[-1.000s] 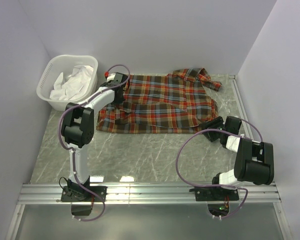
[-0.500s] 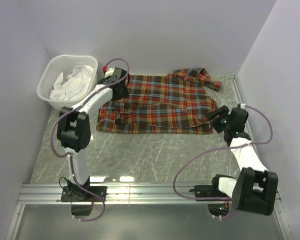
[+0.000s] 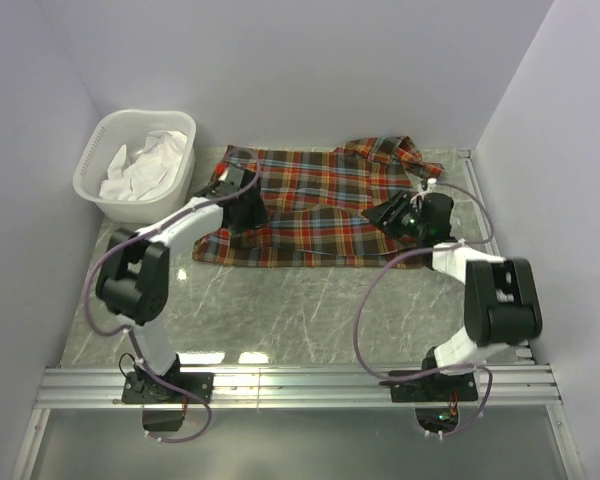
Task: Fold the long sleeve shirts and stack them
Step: Fold the shirt
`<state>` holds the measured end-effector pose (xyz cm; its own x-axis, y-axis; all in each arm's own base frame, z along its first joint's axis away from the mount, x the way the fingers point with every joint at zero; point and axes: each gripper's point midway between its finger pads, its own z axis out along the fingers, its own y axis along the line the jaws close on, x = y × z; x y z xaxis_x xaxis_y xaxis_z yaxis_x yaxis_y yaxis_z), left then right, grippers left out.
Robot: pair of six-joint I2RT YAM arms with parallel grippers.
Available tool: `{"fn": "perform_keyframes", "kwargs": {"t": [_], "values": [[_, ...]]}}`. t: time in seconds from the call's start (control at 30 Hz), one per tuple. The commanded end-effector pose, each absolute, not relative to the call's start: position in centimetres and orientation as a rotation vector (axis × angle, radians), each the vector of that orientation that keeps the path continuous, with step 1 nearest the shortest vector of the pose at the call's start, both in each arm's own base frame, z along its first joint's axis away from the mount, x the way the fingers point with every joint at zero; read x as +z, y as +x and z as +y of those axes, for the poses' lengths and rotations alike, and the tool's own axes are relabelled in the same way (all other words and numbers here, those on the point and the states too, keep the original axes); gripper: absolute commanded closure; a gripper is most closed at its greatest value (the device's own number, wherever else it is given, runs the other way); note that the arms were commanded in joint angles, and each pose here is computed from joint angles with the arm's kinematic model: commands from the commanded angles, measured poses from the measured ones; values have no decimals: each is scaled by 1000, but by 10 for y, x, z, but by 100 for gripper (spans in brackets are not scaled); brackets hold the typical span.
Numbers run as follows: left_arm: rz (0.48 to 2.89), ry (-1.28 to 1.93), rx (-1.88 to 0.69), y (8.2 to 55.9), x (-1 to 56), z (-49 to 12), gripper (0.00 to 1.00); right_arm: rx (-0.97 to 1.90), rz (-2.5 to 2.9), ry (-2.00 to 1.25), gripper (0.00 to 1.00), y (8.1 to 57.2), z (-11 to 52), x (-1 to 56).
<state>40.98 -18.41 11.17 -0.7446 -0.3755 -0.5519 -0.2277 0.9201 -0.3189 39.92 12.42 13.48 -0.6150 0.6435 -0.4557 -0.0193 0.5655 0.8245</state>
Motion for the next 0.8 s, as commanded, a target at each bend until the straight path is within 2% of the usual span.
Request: {"fn": "perform_keyframes", "kwargs": {"t": [0.0, 0.13, 0.3, 0.37, 0.6, 0.77], "values": [[2504, -523, -337, 409, 68, -180, 33, 1164, 1924, 432, 48, 425, 132, 145], [2569, -708, -341, 391, 27, -150, 35, 1179, 1951, 605, 51, 425, 110, 90], [2593, -815, -253, 367, 8, -126, 36, 1178, 1927, 914, 53, 403, 66, 46], [2619, -860, -240, 355, -1, -120, 36, 1164, 1899, 950, 57, 400, 59, 47], [2665, -944, -213, 311, -12, -109, 35, 837, 2008, 1019, 55, 382, 27, 41], [2671, -988, -211, 274, -6, -100, 29, 718, 2067, 998, 53, 361, 20, 45]]}}
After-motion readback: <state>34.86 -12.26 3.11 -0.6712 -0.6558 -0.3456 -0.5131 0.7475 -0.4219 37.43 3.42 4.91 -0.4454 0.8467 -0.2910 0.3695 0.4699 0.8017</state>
